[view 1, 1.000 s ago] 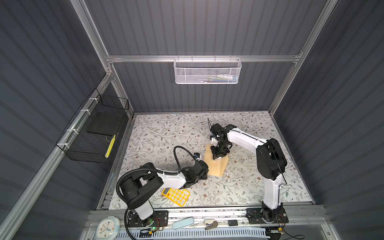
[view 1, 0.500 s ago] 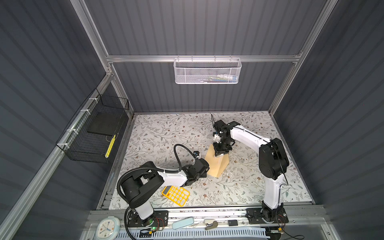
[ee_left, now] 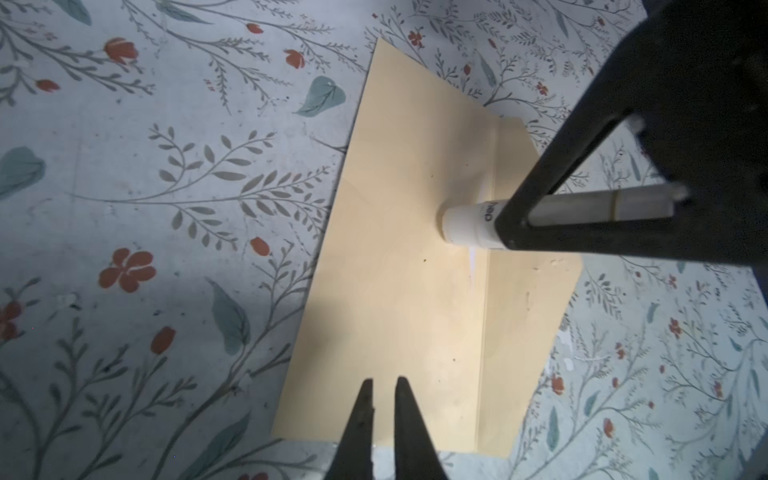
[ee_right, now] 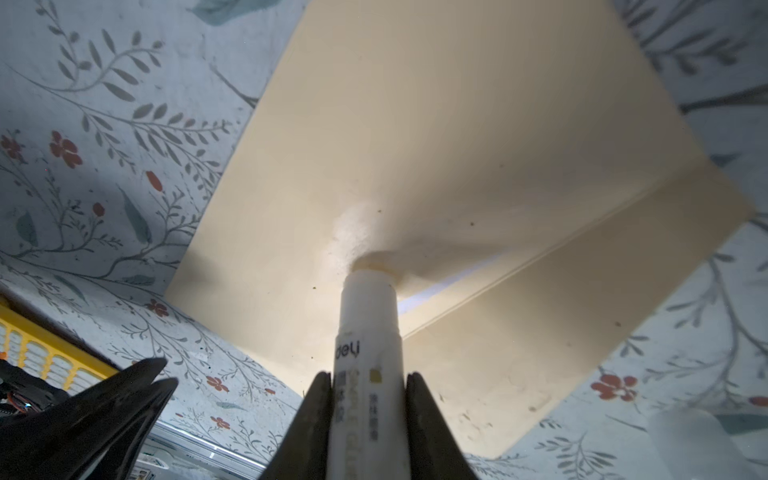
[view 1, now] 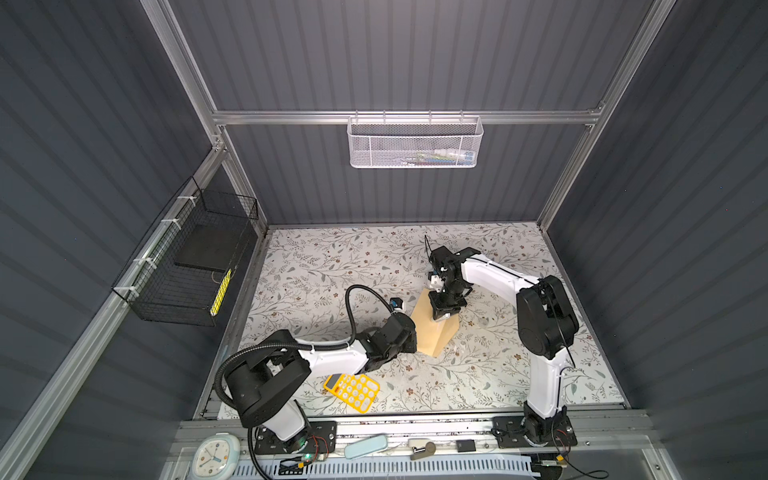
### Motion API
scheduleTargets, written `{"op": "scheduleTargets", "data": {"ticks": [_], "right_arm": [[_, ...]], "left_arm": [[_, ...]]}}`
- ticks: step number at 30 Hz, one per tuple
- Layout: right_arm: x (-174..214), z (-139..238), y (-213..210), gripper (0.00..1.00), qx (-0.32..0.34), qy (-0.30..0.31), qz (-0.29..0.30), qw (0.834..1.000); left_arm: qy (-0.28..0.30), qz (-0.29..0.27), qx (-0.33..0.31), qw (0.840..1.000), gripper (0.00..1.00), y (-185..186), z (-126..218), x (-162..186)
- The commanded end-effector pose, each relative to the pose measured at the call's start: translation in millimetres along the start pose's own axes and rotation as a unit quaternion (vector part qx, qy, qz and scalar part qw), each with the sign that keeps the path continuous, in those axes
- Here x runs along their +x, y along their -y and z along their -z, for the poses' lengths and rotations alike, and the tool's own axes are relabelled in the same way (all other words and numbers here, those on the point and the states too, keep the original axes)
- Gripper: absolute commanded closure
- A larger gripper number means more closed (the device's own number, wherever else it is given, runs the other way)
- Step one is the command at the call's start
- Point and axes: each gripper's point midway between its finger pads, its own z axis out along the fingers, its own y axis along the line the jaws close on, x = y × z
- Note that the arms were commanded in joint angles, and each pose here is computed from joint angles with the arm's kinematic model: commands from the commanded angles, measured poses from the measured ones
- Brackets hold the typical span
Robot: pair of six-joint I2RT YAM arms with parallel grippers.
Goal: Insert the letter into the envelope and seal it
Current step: 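Slide the glue stick tip across the flap toward the envelope fold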
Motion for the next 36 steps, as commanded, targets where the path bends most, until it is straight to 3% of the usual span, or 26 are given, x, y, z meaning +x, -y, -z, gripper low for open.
{"op": "scheduleTargets", "data": {"ticks": [1, 17, 36], "right_arm": [[8.0, -7.8, -2.6, 1.0, -0.007, -0.016, 0.005, 1.0], [30.6, -16.9, -4.9, 1.0, -0.005, -0.043, 0.011, 0.999], [49.1, -13.5, -28.5, 1.0, -0.03, -0.045, 0.025, 0.998]], "left_arm": [[-0.021, -0.002, 0.022, 1.0, 0.88, 2.9, 2.0, 13.9], [-0.083, 0.014, -0.002, 0.996, 0.93, -11.5, -19.9, 57.5], [-0.078, 0.009, -0.035, 0.996, 0.94, -24.7, -22.1, 59.4]]}}
